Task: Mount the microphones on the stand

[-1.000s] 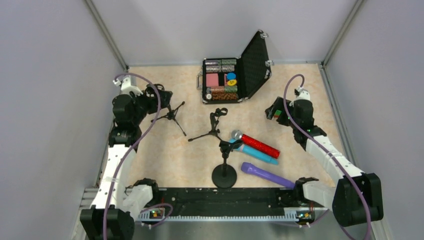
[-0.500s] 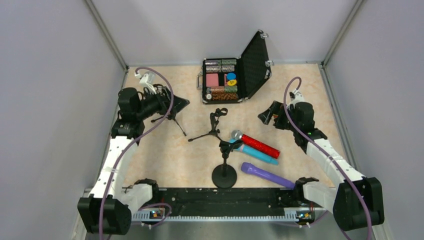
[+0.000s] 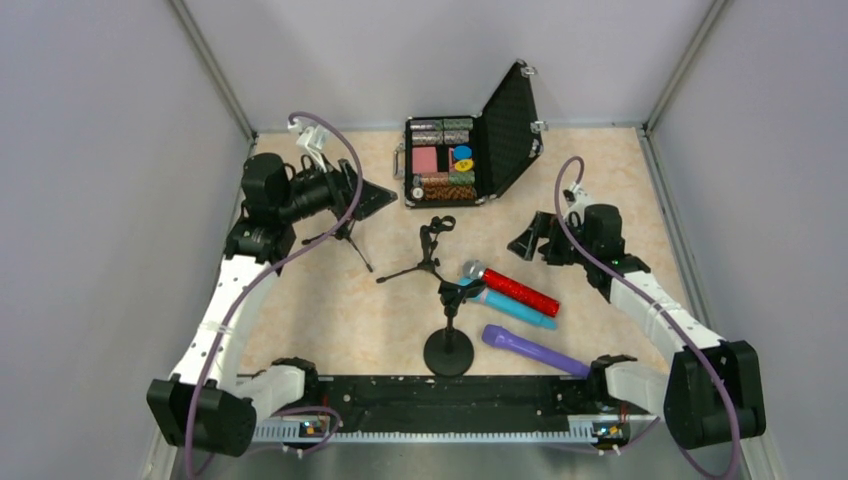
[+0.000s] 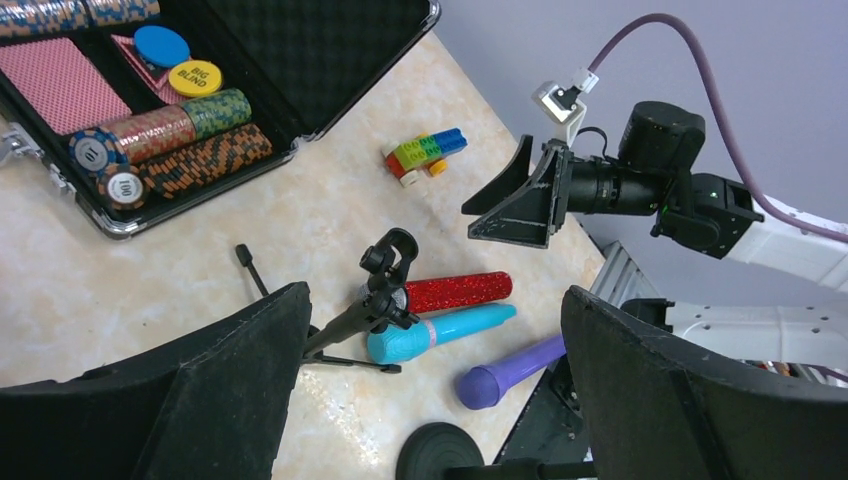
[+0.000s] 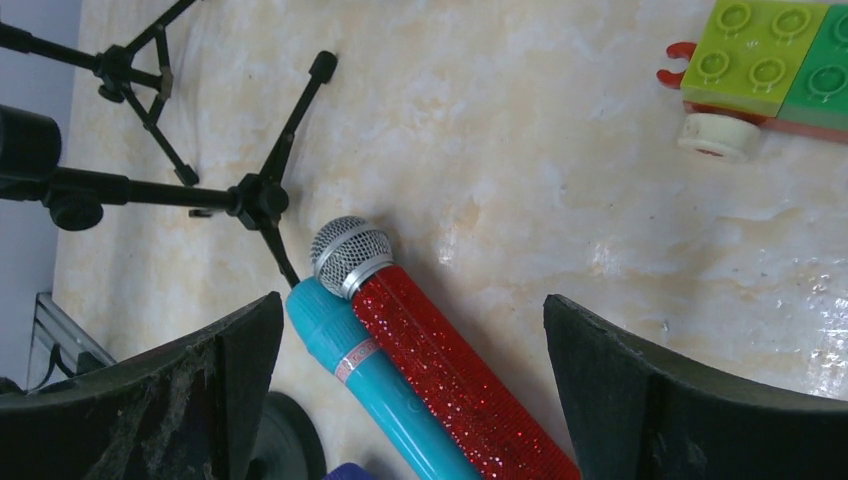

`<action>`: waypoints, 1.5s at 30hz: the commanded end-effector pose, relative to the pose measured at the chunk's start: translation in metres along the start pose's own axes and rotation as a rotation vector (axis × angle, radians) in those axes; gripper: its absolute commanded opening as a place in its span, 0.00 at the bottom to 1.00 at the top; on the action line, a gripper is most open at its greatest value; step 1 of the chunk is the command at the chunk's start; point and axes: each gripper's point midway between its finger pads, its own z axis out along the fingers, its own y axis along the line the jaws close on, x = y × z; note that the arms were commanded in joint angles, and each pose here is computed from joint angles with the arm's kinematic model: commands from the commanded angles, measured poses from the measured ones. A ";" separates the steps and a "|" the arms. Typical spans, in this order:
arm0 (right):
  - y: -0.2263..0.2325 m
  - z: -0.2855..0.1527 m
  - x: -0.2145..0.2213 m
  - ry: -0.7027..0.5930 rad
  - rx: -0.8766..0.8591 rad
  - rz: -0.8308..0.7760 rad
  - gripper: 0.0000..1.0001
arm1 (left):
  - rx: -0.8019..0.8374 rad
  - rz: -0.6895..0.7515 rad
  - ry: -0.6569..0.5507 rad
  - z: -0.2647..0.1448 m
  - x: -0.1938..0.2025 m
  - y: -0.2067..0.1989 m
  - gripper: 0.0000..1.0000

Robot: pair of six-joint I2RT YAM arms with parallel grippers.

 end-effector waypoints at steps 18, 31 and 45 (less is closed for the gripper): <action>0.019 -0.002 0.000 0.076 -0.065 -0.058 0.99 | 0.064 0.047 -0.134 0.029 -0.073 -0.006 0.99; 0.014 0.000 0.019 0.133 -0.033 -0.103 0.99 | 0.015 -0.051 -0.056 0.045 -0.045 0.027 0.99; 0.036 0.010 0.034 0.214 0.001 -0.297 0.99 | -0.017 -0.068 -0.060 0.044 -0.039 0.034 0.99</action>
